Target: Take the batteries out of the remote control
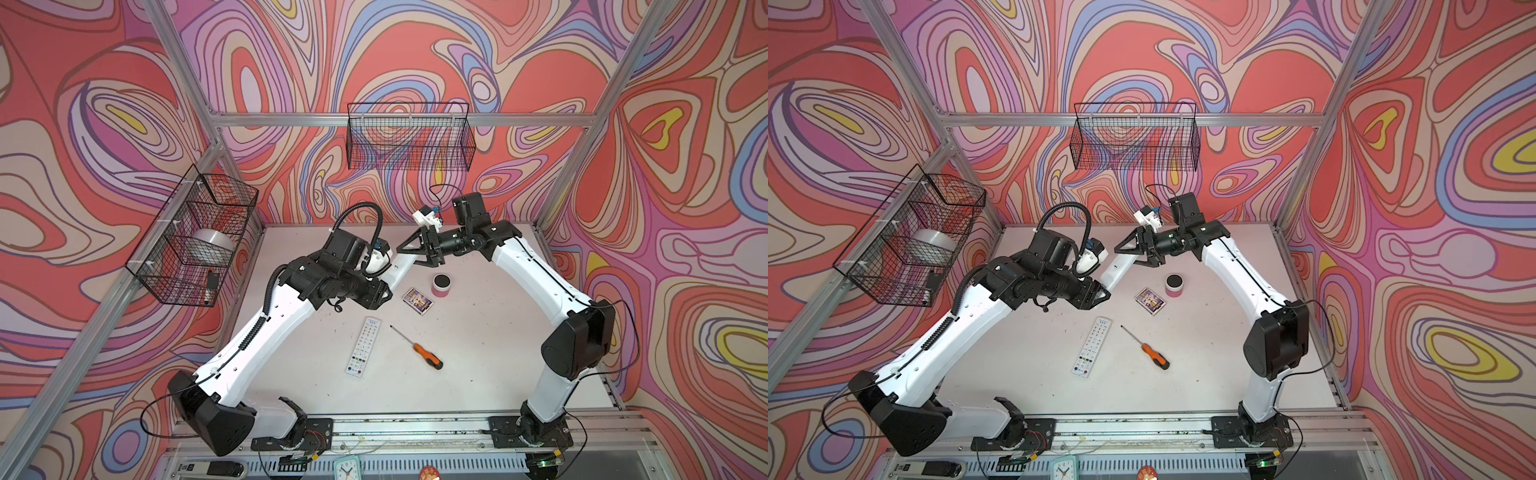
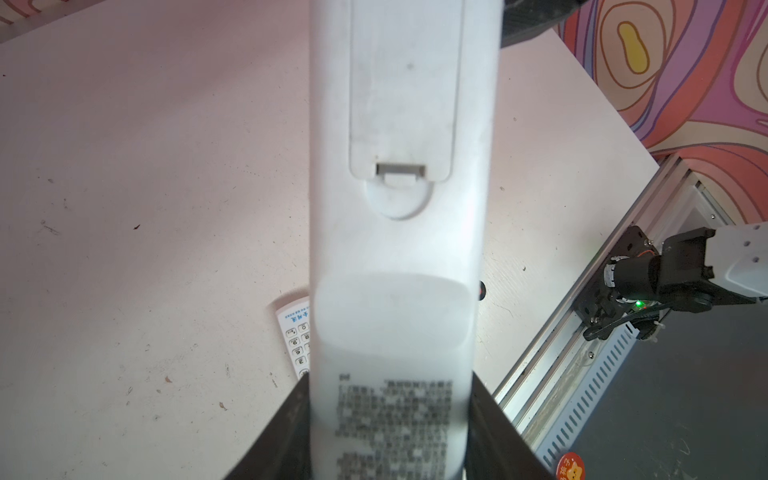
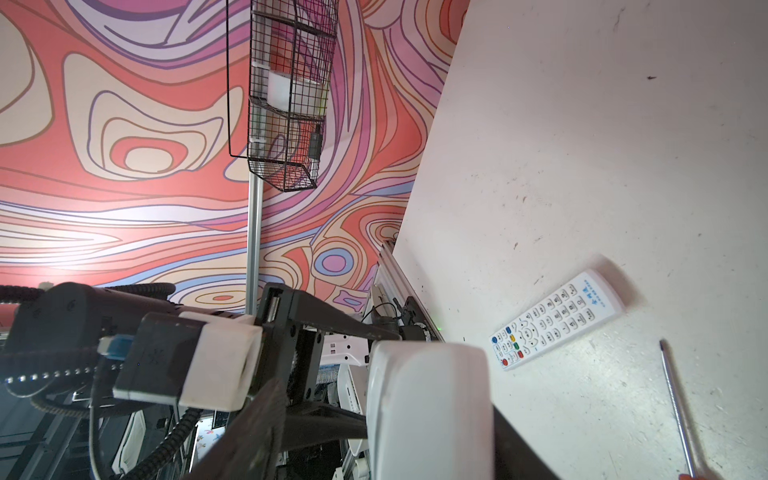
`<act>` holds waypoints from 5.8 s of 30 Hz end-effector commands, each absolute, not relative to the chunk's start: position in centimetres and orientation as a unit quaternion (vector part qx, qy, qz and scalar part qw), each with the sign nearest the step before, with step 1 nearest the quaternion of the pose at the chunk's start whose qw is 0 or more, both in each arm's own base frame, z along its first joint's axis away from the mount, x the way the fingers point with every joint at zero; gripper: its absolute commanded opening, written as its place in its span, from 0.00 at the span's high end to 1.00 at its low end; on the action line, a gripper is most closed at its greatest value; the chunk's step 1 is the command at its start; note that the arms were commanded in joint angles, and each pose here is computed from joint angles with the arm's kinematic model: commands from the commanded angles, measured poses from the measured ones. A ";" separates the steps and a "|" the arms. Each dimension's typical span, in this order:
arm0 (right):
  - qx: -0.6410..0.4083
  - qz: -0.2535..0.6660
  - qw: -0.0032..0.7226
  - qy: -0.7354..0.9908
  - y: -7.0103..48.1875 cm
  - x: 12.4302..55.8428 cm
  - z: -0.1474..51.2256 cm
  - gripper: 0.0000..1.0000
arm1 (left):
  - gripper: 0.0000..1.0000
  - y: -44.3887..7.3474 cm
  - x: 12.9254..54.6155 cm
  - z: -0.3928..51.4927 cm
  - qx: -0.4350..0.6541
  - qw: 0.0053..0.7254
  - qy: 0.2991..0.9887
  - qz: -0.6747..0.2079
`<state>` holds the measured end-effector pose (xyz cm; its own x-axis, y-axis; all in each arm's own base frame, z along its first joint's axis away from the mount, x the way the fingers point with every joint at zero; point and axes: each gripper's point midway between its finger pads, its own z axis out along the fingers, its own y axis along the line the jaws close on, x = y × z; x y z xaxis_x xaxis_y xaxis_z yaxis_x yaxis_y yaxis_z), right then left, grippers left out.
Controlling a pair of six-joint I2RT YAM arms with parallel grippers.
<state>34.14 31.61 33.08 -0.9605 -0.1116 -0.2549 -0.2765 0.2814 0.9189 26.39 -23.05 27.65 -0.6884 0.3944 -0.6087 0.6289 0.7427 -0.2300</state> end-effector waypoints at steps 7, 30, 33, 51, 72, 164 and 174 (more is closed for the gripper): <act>-0.134 0.591 0.086 0.791 31.3 33.2 34.9 0.45 | 0.60 -23.8 25.9 28.0 0.312 0.273 0.889 -0.193; -0.089 0.585 0.131 0.795 30.6 34.2 35.1 0.78 | 0.25 -23.8 25.7 29.0 0.284 0.290 0.889 -0.210; -0.075 0.585 0.147 0.794 30.3 35.0 35.4 0.79 | 0.14 -23.8 26.3 30.2 0.249 0.305 0.887 -0.242; 0.017 0.658 0.256 0.708 27.2 39.5 40.5 0.79 | 0.12 -21.3 35.6 37.3 -0.122 0.251 0.666 -0.692; 0.056 0.623 0.280 0.728 26.9 40.2 39.2 0.80 | 0.55 -23.9 36.4 36.4 -0.101 0.212 0.669 -0.705; 0.021 0.329 -0.005 0.944 28.8 31.0 6.8 0.12 | 1.00 -22.3 31.4 10.3 0.088 0.095 0.913 -0.387; 0.025 0.322 -0.010 0.946 28.7 31.5 5.6 0.14 | 1.00 -22.5 31.6 10.2 0.085 0.092 0.912 -0.391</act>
